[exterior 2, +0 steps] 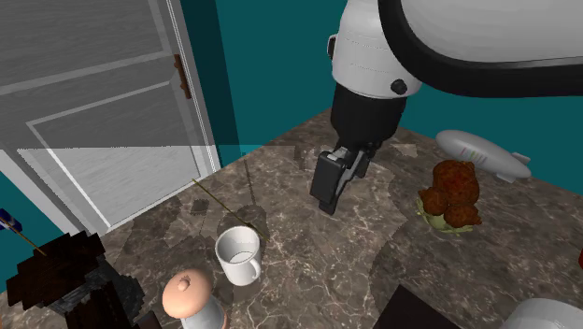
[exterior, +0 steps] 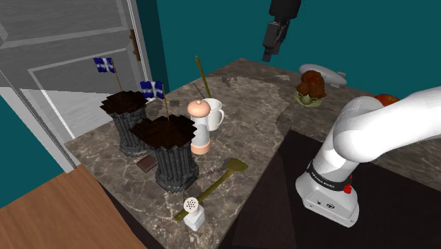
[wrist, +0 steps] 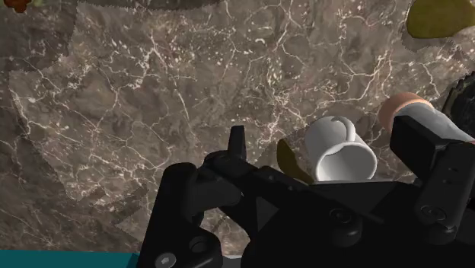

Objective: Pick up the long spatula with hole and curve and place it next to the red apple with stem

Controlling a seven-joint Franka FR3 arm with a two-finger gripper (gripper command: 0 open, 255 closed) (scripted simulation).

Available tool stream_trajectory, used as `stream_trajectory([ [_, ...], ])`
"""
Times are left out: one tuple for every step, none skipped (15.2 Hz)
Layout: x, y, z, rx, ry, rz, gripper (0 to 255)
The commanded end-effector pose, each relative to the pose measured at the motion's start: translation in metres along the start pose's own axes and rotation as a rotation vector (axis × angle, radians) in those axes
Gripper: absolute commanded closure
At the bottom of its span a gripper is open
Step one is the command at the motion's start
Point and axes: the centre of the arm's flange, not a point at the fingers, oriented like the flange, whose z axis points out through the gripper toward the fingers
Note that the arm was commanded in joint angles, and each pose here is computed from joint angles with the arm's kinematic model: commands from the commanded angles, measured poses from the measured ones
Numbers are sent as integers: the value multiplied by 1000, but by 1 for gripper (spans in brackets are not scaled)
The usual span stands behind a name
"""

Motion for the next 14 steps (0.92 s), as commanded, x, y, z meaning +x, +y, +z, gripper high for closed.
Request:
stream_trajectory([
  [0, 0, 0, 0, 0, 0, 0],
  [0, 14, 10, 37, 30, -67, 0],
  [2, 27, 20, 73, 61, -134, 0],
  [5, 39, 30, 110, 91, -201, 0],
  [8, 52, 41, 147, 122, -268, 0],
  [14, 63, 52, 183, 152, -335, 0],
  [20, 73, 64, 220, 183, -402, 0],
  [27, 83, 75, 257, 213, -469, 0],
  [35, 92, 87, 294, 244, -536, 0],
  [44, 100, 99, 330, 274, -604, 0],
  [54, 106, 111, 367, 305, -671, 0],
  [64, 112, 122, 404, 335, -738, 0],
  [76, 116, 134, 440, 366, -805, 0],
  [87, 120, 145, 477, 396, -872, 0],
])
